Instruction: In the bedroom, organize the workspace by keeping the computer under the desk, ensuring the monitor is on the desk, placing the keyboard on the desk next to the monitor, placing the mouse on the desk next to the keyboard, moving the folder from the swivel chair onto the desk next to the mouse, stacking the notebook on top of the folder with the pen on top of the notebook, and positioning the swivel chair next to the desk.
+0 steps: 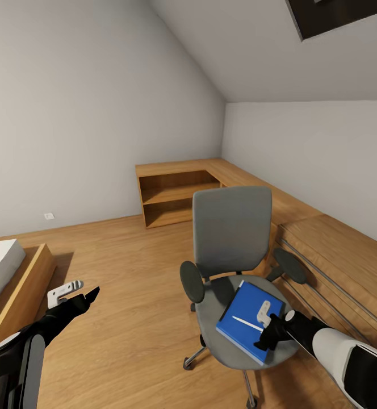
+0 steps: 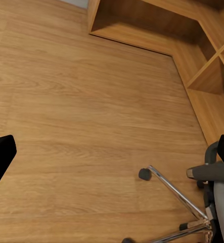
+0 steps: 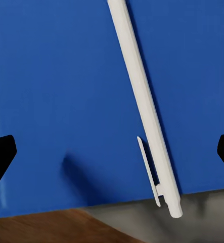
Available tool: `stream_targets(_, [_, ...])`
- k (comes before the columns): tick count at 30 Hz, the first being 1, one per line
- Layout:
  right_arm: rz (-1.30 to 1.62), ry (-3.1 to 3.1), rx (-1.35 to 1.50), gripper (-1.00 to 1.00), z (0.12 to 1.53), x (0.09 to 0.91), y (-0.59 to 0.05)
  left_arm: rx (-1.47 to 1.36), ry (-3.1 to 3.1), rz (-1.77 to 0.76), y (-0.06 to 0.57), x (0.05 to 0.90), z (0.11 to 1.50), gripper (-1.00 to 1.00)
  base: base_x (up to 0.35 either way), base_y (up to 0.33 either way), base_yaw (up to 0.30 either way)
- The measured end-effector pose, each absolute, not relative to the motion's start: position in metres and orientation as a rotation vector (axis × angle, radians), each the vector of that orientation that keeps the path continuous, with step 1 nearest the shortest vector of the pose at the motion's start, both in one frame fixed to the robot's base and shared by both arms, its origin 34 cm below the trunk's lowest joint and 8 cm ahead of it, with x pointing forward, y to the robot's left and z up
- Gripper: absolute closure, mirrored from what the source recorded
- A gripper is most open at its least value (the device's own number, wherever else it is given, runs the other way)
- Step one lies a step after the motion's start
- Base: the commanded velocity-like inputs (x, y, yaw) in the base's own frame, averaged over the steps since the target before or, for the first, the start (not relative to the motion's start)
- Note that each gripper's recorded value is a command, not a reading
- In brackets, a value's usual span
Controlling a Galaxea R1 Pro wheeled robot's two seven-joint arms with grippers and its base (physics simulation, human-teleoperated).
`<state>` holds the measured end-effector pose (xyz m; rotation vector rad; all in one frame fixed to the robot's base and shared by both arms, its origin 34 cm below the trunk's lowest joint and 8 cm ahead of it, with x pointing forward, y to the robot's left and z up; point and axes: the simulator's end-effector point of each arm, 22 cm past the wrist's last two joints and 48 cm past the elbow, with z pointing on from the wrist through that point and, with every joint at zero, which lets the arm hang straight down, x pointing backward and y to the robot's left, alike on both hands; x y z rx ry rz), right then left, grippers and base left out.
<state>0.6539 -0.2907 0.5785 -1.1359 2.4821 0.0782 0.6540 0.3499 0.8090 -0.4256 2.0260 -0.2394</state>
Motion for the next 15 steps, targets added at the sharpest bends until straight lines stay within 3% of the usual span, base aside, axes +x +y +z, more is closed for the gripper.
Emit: stream_targets(15, [0.108,2.460,-1.145,-1.00,0.577,0.655,-0.265,-0.439,2.038,-0.255,0.344,0.653,0.801,-1.00,0.000,0.000,0.000])
